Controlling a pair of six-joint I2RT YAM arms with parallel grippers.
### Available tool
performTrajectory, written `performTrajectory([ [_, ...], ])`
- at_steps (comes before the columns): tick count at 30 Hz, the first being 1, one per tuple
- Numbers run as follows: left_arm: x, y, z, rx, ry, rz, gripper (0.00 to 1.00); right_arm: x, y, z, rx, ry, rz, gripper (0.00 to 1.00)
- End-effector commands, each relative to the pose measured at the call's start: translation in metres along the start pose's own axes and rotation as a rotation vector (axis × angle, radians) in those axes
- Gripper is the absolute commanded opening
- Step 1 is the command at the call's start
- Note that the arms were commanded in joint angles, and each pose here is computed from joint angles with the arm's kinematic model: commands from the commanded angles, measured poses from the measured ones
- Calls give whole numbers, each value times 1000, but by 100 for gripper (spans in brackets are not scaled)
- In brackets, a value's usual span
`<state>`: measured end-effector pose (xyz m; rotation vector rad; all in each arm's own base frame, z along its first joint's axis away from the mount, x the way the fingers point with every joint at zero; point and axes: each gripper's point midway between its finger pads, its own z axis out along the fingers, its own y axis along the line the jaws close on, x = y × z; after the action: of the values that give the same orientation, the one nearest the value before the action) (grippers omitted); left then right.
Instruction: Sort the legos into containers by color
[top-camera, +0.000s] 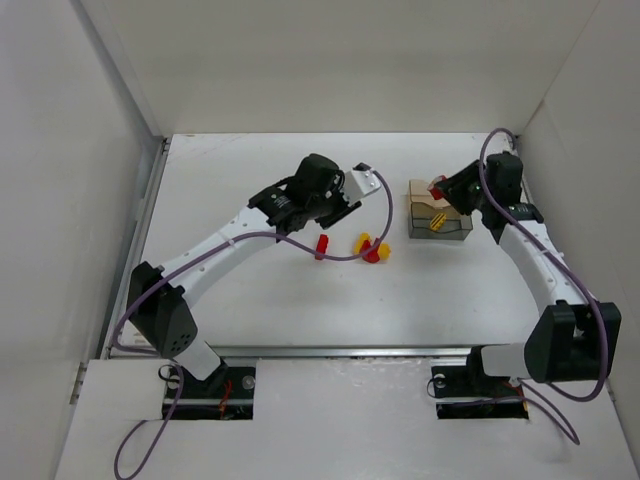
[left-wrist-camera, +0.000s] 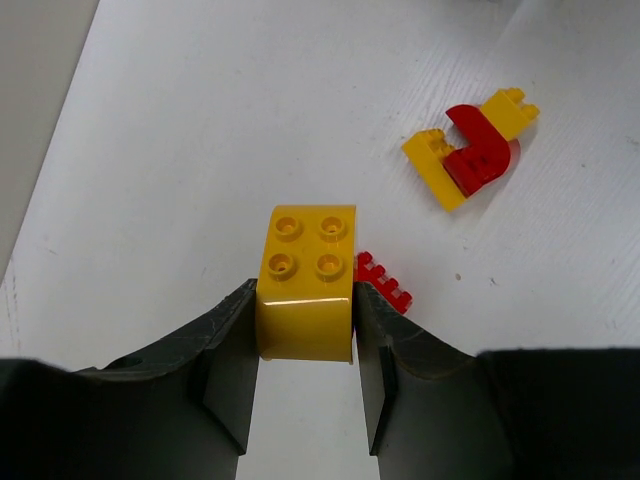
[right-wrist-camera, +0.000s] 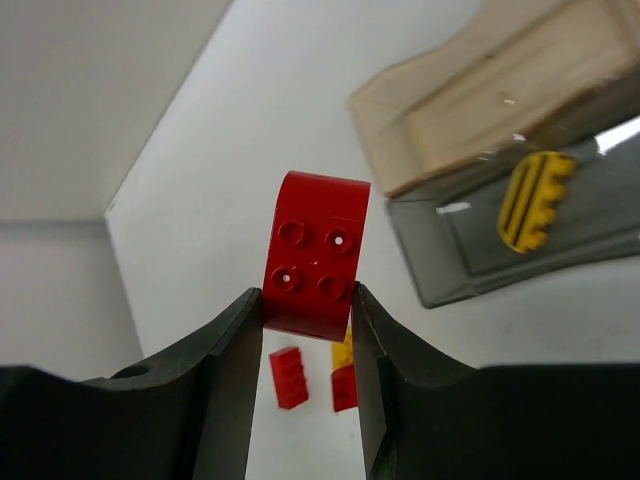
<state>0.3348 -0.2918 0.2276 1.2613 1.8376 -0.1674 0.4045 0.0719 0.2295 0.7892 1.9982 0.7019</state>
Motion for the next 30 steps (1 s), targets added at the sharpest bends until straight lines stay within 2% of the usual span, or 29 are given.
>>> performTrajectory([
  [1, -2, 14, -7, -54, -30, -62, 0, -37, 2, -4, 40, -205, 147, 0],
  [4, 0, 15, -6, -64, -26, -63, 0, -50, -7, 7, 122, -244, 174, 0],
  [6, 0, 16, -7, -68, -34, -63, 0, -44, -29, 22, 237, -228, 246, 0],
  [8, -3, 16, -7, -72, -43, -72, 0, -51, -33, 32, 268, -235, 268, 0],
  [12, 1, 23, -9, -88, -44, -83, 0, -32, -57, 68, 349, -151, 372, 0],
  [16, 3, 31, -13, -106, -46, -93, 0, -31, -63, 86, 352, -138, 428, 0],
  [19, 9, 34, -12, -110, -34, -100, 0, -33, -57, 90, 328, -136, 429, 5],
  [20, 9, 33, -12, -110, -34, -109, 0, -33, -57, 90, 328, -136, 429, 11],
  [23, 9, 33, -12, -110, -34, -109, 0, -40, -50, 93, 290, -155, 419, 18],
  [27, 10, 36, -12, -108, -35, -114, 0, -35, -57, 96, 308, -145, 420, 52],
  [30, 10, 36, -12, -108, -35, -114, 0, -34, -61, 101, 313, -130, 427, 63],
])
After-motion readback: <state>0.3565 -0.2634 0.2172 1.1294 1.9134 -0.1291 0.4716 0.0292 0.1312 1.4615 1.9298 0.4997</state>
